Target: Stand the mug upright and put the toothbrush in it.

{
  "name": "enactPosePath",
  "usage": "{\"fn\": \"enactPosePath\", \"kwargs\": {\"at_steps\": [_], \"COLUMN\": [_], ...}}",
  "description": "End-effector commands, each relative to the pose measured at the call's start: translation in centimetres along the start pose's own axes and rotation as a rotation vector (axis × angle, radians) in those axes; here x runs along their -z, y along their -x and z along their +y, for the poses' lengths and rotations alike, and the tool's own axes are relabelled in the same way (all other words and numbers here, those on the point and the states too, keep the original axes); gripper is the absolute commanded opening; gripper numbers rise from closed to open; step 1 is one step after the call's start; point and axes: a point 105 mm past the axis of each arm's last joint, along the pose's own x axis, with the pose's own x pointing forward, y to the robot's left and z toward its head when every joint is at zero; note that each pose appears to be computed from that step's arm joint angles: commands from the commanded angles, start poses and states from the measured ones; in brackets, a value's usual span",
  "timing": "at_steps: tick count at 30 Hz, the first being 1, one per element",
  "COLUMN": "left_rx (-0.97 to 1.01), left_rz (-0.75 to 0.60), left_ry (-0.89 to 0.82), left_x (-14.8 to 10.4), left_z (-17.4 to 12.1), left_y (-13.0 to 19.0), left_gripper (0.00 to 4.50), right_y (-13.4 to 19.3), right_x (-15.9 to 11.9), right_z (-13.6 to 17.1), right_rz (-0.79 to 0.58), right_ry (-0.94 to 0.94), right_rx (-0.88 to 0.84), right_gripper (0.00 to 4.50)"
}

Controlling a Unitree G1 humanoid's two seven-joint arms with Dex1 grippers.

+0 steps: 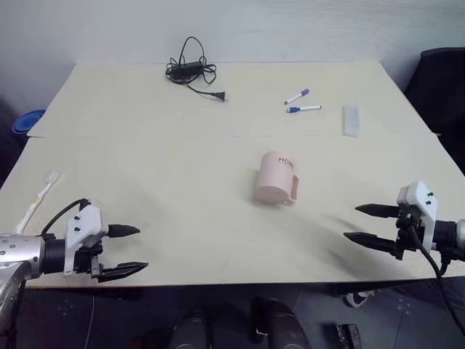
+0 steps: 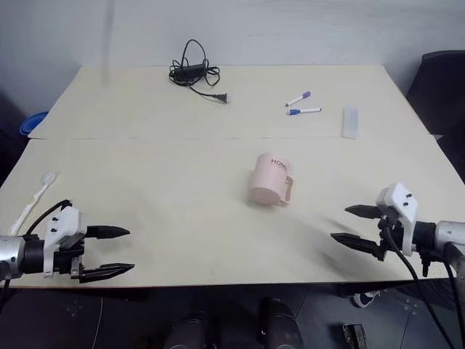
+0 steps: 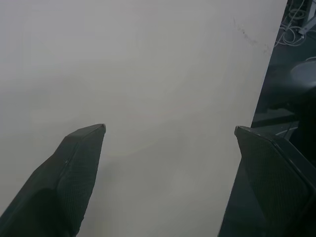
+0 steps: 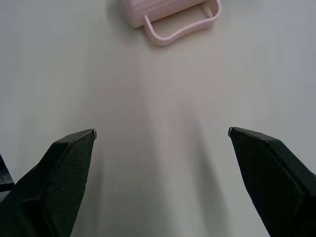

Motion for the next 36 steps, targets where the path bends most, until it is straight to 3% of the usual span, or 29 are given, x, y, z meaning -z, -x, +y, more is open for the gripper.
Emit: {"fn": "enactPosePath", "kwargs": {"at_steps": [1, 4, 15, 31, 36], "left_rx": [-0.03, -0.144, -0.052, -0.061, 0.026], "left_rz": [0.001, -0.012, -0.089, -0.134, -0.247], "left_ry": [-0.036, -0.062, 0.021, 0.035, 0.042], "left_x": [-0.2, -0.3, -1.3, -2.4, -5.5], "left_z": [0.1, 1.6, 0.1, 0.1, -0.9], "left_y": [-0.1, -0.4, -1.1, -2.9, -3.8], "left_gripper": [4.45, 4.45, 4.45, 4.45, 4.45], "right_y": [0.1, -0.2, -0.3, -1.2, -2.7], "right_x": [-0.8, -0.8, -1.1, -1.2, -3.6], "right_z": [0.0, -0.3, 0.0, 0.9, 0.5], "right_rz": [-0.015, -0.008, -0.026, -0.039, -0.104], "right_ry": [0.041, 0.065, 0.011, -0.015, -0.149], "right_rx": [0.002, 0.025, 0.015, 0.027, 0.081], "right_gripper": [4.5, 4.5, 4.5, 4.5, 4.5]}}
